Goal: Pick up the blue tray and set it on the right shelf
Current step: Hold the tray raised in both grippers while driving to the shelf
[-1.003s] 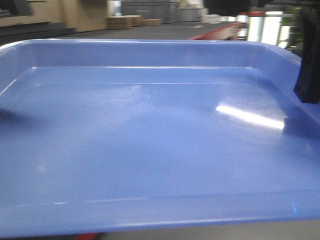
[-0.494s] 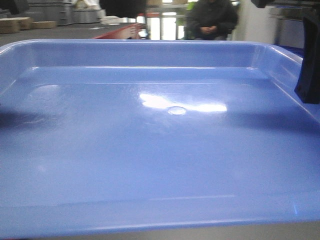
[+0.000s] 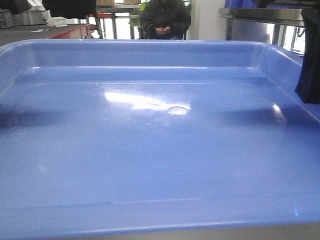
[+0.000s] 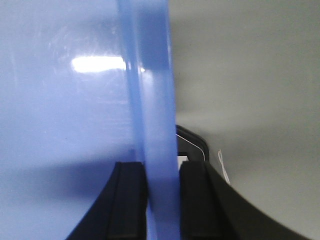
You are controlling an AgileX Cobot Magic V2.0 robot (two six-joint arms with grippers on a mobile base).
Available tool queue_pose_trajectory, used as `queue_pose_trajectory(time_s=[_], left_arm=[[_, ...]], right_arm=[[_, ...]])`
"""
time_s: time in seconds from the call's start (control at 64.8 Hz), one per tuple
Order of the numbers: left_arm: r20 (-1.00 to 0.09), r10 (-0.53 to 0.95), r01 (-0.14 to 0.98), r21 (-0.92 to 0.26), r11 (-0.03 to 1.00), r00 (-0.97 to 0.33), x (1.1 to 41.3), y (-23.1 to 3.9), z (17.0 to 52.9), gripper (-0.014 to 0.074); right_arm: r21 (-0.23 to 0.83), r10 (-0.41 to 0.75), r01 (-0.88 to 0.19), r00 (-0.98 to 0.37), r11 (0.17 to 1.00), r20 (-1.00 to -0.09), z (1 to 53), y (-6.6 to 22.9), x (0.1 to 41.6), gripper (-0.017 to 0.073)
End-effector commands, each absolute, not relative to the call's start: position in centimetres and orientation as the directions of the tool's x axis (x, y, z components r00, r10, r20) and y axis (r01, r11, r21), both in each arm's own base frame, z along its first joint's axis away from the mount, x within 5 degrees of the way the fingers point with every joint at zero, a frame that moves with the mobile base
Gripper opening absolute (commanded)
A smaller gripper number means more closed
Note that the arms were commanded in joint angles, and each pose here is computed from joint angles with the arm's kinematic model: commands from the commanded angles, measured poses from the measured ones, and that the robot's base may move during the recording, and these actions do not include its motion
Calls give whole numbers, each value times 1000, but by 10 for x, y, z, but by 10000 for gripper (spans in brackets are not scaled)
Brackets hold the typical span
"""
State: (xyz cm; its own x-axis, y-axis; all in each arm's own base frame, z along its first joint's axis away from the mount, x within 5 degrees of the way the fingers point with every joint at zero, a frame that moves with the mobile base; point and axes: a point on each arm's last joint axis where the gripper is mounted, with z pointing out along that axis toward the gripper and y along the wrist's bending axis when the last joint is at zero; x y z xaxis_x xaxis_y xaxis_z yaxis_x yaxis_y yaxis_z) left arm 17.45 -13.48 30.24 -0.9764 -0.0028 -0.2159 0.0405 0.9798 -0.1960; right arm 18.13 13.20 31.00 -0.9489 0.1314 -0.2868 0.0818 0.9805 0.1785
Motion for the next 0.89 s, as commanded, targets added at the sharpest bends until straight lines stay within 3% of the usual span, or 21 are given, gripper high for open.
queue_pose_trajectory(time_s=[0.0,0.879], left_arm=[[-252,-30,46,-291,956,-967,171,-141,317,106],[-252,-30,46,-291,956,-967,171,-141,317,106]], right_arm=[[261,159,66,-922,963,-353,326,134,182,243],[260,159,66,-922,963,-353,326,134,182,243]])
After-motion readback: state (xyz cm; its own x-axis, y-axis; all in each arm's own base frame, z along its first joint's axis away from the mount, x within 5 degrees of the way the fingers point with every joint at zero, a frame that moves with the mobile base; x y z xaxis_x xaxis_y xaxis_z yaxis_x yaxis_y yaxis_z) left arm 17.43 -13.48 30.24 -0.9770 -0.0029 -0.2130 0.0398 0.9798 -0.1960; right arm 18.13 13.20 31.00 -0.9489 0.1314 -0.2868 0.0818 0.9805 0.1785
